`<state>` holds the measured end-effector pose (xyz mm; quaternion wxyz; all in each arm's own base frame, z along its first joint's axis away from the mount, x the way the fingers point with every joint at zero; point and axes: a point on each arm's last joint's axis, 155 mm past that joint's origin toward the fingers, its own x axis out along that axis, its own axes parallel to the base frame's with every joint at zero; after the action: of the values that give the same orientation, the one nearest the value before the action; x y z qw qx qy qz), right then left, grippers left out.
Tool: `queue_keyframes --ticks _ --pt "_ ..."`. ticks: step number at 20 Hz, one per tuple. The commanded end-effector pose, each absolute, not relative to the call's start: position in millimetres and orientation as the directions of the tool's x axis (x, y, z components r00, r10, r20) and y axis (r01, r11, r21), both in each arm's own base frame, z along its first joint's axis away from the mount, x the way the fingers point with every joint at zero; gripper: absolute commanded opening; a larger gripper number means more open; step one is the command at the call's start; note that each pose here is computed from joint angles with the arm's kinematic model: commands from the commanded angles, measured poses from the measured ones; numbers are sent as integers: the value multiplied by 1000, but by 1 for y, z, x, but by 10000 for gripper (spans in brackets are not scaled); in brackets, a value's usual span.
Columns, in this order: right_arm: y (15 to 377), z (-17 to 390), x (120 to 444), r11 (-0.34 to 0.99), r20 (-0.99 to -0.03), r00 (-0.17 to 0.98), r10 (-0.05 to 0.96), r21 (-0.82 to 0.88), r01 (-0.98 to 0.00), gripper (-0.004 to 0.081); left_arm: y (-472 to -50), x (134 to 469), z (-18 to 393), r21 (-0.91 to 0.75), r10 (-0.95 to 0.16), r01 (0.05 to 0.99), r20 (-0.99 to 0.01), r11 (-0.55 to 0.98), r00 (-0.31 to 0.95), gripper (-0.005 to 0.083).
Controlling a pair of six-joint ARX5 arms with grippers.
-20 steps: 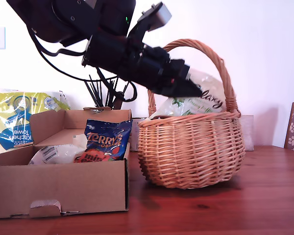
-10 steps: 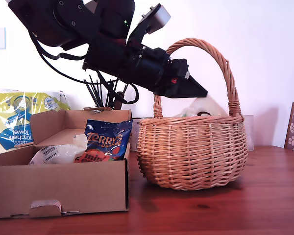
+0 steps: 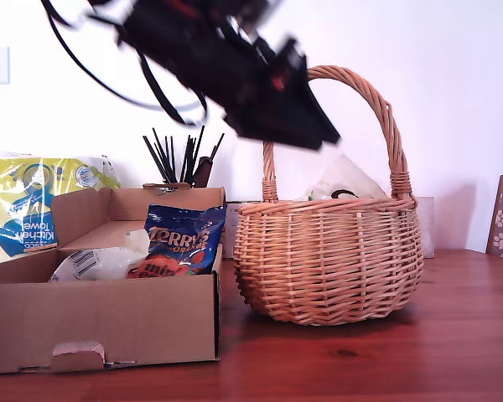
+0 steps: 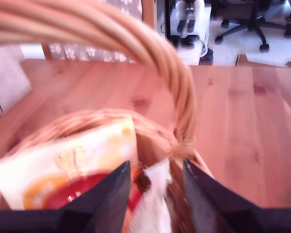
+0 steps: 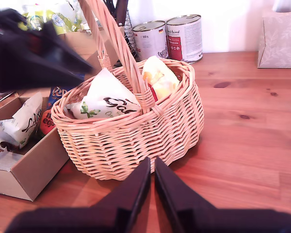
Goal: Move the bags of Easter eggs from the cardboard box on the left into the woven basket on the right side.
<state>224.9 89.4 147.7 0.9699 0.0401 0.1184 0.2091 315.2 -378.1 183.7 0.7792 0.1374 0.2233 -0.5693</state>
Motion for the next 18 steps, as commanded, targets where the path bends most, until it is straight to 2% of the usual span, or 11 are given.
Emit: queue_keyframes --ticks 1,3,6,8,12,16,18 --pt "91 149 225 907 -211 882 421 129 -401 -12 -361 312 196 -38 -810 943 -523 332 264 258" --pt "91 149 225 907 -211 882 421 129 -401 -12 -331 313 194 -41 -757 923 -586 383 288 169" --pt "91 149 225 907 -211 883 420 129 -401 -12 -277 316 173 -23 -638 890 -706 455 308 -28" --pt "91 149 225 907 -212 883 419 129 -400 -12 -246 326 163 -18 -577 852 -744 523 338 -22" --pt "90 147 224 908 -218 882 419 130 -399 -12 -202 335 151 10 -546 793 -719 610 430 -22" --pt "90 147 224 908 -219 881 418 130 -399 -12 -168 327 129 38 -534 747 -676 663 508 -22" --pt "90 147 224 908 -218 882 419 130 -399 -12 -152 319 110 21 -505 722 -701 691 503 -22"
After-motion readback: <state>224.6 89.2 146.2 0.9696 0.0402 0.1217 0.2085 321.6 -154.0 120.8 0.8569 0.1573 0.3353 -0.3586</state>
